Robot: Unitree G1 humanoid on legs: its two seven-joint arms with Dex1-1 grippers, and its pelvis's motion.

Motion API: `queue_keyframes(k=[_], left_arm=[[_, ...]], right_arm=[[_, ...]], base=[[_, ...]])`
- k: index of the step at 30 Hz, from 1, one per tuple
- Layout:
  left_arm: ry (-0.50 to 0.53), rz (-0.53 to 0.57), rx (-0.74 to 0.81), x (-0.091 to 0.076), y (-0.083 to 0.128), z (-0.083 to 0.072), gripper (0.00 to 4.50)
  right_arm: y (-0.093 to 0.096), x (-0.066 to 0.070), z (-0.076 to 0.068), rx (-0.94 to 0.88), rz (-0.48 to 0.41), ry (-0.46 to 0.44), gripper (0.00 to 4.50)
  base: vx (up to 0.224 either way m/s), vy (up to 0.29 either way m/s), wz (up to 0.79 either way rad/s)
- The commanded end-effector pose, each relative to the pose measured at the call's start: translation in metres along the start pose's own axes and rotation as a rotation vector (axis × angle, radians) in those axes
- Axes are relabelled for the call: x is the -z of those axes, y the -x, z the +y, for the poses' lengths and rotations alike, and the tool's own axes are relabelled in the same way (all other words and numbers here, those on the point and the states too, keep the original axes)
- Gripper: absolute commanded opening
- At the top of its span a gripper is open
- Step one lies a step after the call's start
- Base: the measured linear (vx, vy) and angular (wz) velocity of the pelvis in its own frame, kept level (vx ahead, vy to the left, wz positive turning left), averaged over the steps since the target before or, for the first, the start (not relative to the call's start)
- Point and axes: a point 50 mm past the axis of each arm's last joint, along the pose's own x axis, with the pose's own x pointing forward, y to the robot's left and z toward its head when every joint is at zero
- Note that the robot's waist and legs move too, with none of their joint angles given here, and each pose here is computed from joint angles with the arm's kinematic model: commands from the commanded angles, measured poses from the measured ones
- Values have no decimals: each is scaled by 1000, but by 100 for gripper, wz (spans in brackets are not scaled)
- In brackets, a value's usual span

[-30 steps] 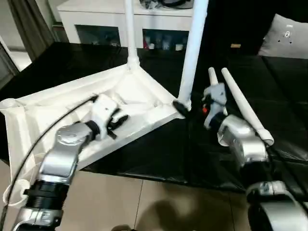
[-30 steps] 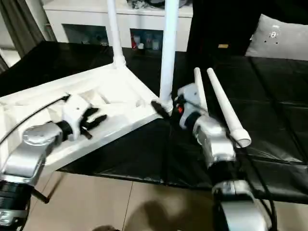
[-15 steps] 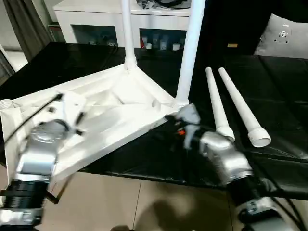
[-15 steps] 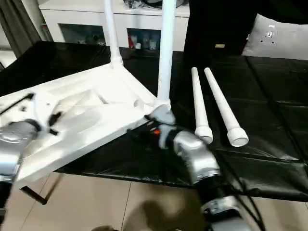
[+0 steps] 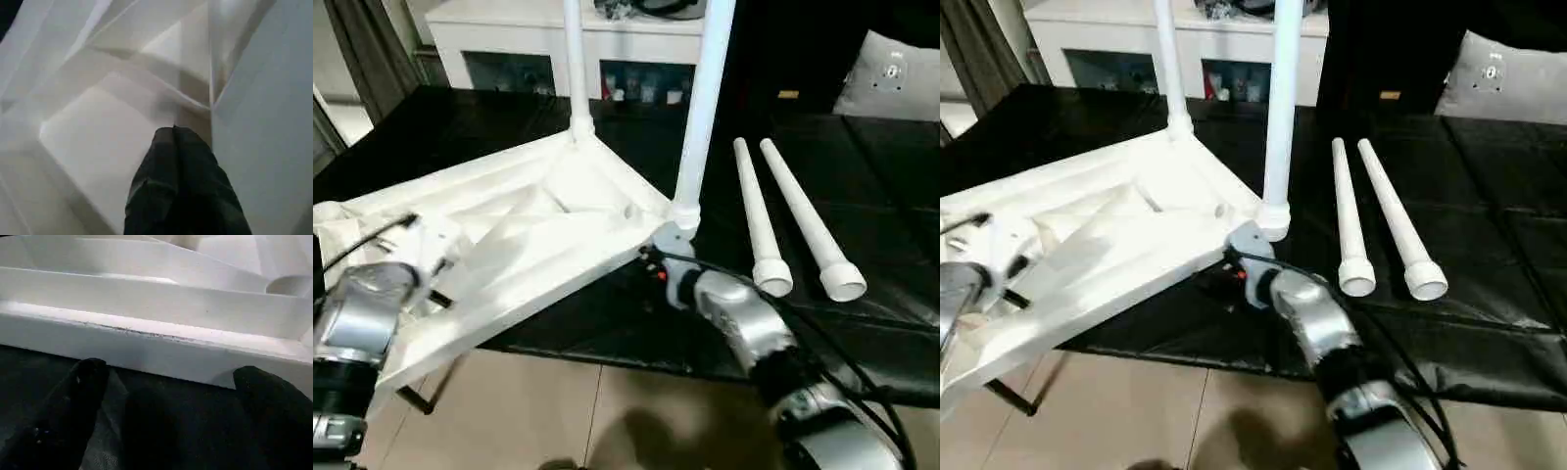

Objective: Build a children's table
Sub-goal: Rotate table base

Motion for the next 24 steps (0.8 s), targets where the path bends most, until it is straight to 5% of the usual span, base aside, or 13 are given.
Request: queue_keyframes(k=[1,10,13,24], left_arm=[[-30,1,134,-3,-2,-11,4],[-126,-76,461,-20,8,-29,4],[-157,-123,631,-31,11,-50,4],[-134,-291,642,-82,-15,-90,4]], right_arm=[[-6,5,2,10,52,22,450],[-12,2,0,42,52,27,450],[-12,-7,-7,94,12,33,450],[4,-9,-41,293,27,8,450]], base=[[0,0,0],[0,0,0],[0,0,0],[0,0,0]])
